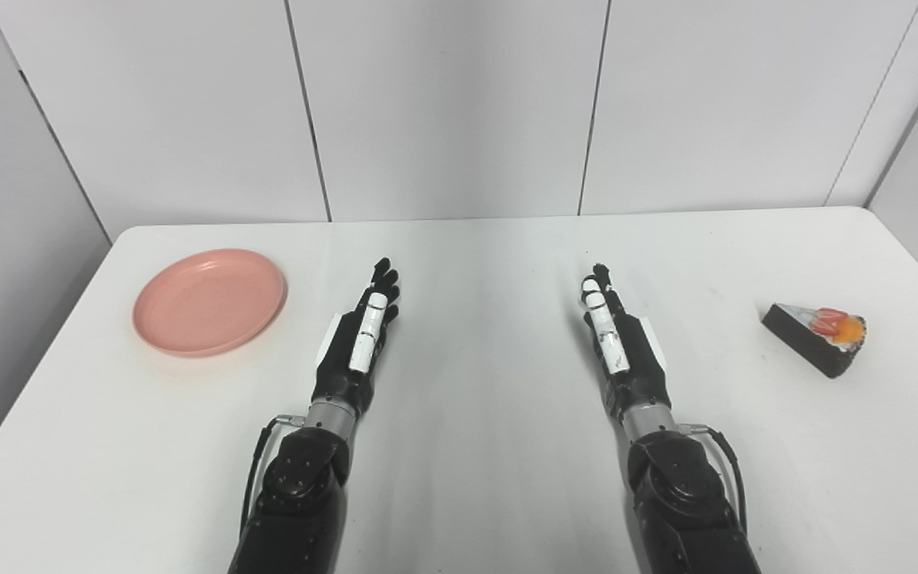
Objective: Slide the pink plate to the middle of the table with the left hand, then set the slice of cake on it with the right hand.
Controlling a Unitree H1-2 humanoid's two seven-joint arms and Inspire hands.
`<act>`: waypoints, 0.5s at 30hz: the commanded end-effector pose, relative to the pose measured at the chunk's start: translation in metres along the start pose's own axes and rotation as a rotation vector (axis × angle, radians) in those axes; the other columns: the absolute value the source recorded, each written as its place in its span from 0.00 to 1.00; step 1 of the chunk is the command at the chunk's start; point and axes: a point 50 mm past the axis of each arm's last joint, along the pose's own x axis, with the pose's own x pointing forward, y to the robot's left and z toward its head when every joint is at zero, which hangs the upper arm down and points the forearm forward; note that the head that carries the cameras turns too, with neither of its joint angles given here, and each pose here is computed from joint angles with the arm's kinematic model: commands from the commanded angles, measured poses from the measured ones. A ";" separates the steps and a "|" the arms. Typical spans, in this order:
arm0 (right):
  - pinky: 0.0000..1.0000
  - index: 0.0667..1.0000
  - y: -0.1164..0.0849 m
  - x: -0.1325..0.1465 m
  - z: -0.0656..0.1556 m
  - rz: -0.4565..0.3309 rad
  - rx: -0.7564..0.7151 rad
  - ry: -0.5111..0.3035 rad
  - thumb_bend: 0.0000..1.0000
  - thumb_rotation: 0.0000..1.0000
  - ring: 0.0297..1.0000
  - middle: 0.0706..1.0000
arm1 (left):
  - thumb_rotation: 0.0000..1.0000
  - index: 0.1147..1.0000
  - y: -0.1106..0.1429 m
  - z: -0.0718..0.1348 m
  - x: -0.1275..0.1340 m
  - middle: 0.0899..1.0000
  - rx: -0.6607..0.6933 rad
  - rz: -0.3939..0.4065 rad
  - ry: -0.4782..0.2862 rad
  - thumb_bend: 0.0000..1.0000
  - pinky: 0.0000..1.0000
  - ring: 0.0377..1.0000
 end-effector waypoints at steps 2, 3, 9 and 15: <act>1.00 1.00 0.009 0.011 0.024 0.017 0.003 -0.090 0.44 0.92 0.98 0.98 | 1.00 1.00 0.003 0.008 0.006 1.00 0.005 -0.004 -0.030 0.65 1.00 1.00; 1.00 1.00 0.009 0.011 0.023 0.018 0.000 -0.091 0.44 0.93 0.97 0.98 | 1.00 1.00 0.003 0.008 0.005 1.00 0.001 -0.004 -0.027 0.66 1.00 1.00; 1.00 1.00 0.008 0.011 0.024 0.021 0.002 -0.092 0.44 0.93 0.97 0.98 | 1.00 1.00 0.002 0.008 0.005 1.00 -0.004 -0.004 -0.033 0.64 1.00 1.00; 1.00 0.99 0.009 0.011 0.024 0.018 -0.003 -0.089 0.45 0.93 0.97 0.98 | 1.00 1.00 0.003 0.008 0.006 1.00 0.007 0.003 -0.038 0.64 1.00 1.00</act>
